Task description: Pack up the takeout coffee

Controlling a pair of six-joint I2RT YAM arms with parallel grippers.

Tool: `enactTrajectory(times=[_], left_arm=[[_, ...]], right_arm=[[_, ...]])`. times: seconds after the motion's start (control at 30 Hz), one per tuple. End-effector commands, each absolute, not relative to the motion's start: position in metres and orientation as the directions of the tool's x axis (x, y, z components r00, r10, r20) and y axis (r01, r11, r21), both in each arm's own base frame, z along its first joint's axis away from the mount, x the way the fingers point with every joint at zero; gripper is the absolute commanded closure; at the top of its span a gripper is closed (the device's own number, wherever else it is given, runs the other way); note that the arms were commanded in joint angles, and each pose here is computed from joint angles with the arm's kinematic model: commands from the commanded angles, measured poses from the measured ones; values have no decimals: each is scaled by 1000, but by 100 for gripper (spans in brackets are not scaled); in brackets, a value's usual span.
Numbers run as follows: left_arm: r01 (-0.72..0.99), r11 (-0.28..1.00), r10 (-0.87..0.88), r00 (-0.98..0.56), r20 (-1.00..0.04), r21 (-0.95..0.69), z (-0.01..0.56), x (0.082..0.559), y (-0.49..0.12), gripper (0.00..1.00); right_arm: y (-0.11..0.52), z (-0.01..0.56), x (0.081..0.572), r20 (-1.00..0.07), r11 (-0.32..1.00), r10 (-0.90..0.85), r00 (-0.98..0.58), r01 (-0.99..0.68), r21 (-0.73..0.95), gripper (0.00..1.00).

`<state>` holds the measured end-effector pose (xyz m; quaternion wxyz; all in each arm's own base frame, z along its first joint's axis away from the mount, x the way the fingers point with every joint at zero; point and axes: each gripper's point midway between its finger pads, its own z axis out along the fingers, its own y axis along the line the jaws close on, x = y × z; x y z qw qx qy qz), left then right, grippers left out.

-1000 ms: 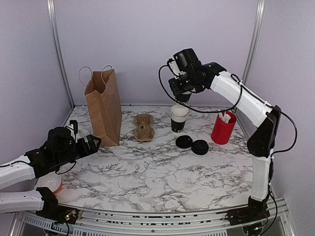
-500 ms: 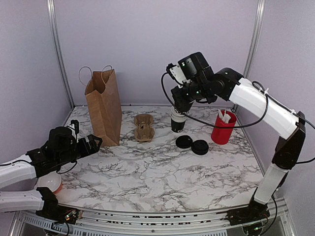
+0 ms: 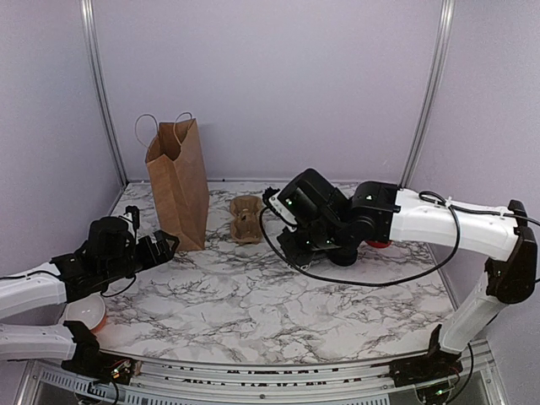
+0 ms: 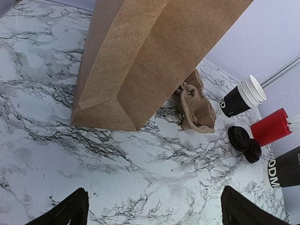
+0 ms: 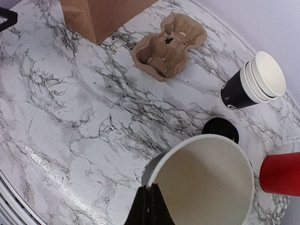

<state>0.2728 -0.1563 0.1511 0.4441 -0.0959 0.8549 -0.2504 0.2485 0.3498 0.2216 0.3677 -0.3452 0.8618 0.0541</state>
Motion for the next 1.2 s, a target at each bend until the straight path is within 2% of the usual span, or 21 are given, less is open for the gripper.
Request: enactTrajectory(times=[0.0, 0.27, 0.6, 0.93, 1.17], left_arm=[[71, 842, -400, -584, -707, -535, 153, 278, -162, 1], [63, 844, -398, -592, -701, -532, 149, 278, -161, 1], [64, 844, -398, -592, -701, -533, 151, 277, -162, 1], [59, 843, -404, -586, -703, -534, 152, 275, -158, 1], [59, 845, -401, -586, -704, -531, 152, 275, -158, 1]], right_arm=[[365, 223, 226, -715, 751, -500, -488, -655, -78, 100], [381, 178, 198, -680, 715, -526, -511, -699, -28, 100], [389, 155, 197, -668, 699, -544, -508, -715, -26, 100], [391, 148, 201, -654, 700, -562, -507, -712, -50, 100], [390, 149, 201, -649, 700, -567, -507, -712, -55, 94]])
